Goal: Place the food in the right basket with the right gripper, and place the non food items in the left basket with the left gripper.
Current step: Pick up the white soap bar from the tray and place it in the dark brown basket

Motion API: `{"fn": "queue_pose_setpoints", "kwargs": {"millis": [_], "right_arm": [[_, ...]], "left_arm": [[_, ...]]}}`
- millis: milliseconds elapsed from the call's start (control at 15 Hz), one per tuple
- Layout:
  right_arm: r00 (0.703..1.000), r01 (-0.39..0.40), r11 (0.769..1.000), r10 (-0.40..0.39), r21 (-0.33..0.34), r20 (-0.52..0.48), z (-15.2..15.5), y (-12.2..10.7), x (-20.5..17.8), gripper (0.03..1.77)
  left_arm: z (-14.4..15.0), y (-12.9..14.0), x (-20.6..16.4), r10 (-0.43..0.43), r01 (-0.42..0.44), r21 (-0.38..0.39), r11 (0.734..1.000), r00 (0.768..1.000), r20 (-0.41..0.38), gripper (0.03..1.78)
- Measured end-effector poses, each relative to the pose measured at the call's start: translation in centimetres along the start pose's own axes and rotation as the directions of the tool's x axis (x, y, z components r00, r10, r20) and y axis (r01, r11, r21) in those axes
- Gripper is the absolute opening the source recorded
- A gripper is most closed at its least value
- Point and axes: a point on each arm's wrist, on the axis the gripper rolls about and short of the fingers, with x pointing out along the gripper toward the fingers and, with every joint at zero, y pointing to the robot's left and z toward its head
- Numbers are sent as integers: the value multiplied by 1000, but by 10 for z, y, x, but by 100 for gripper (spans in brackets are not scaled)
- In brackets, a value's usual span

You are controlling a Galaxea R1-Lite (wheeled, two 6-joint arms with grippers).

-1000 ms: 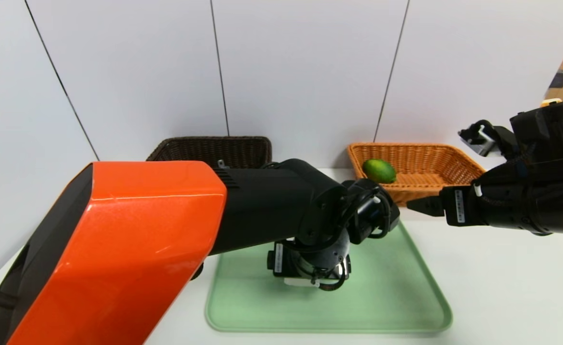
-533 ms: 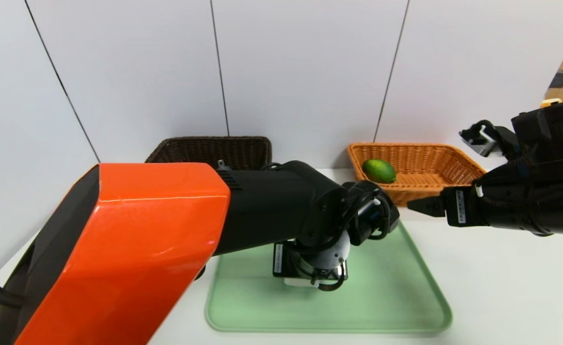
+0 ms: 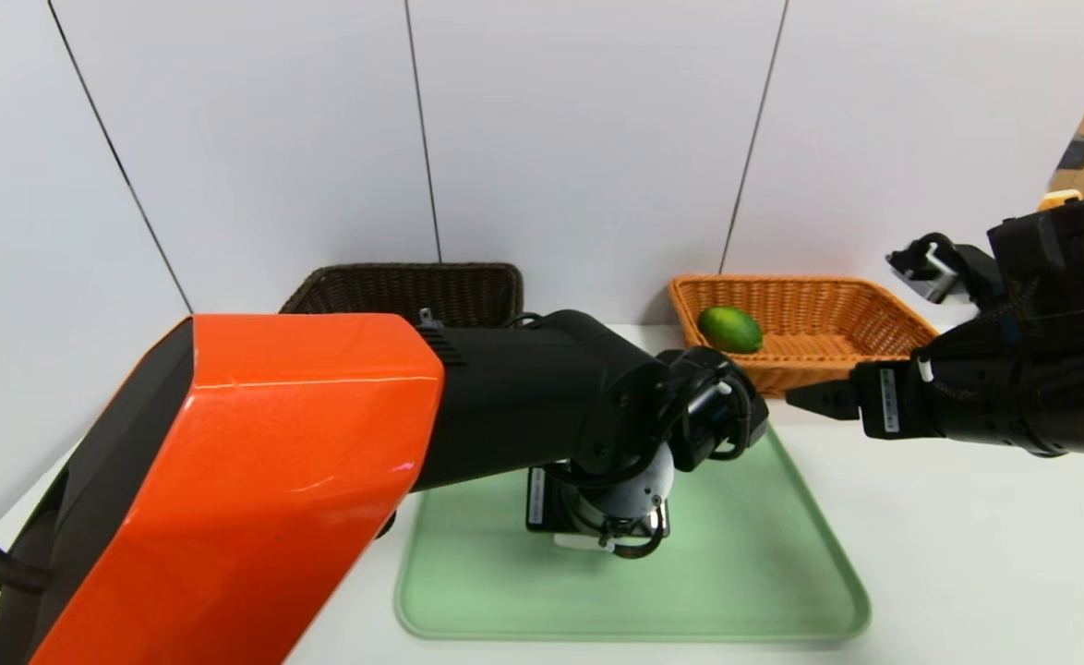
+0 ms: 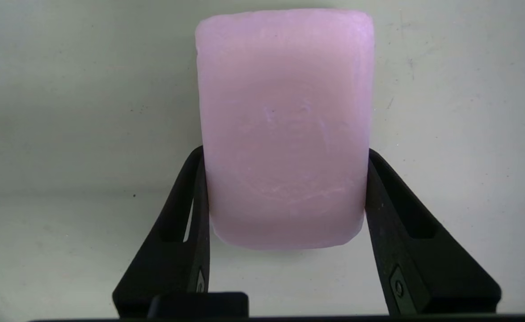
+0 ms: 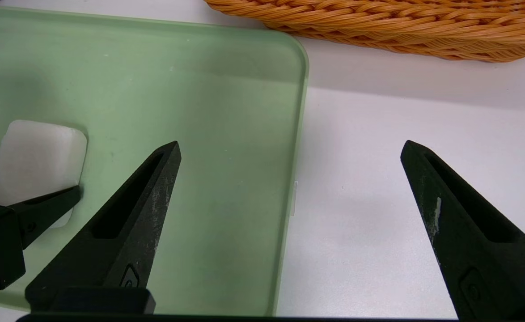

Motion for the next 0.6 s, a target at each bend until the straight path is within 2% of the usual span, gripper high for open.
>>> {"fn": "queue_pose_setpoints", "kwargs": {"millis": [267,600], "right_arm": [[1000,1,1000,-1,0,-2,-1,0,0,169],[1000,0,1000,0,2,1,-1,-1,-2,169]], "left_arm": [[7,6,-16,-10,10,-10,1000,999,36,98],[25,24,-43,-21,27,-60,998,994,105,98]]}}
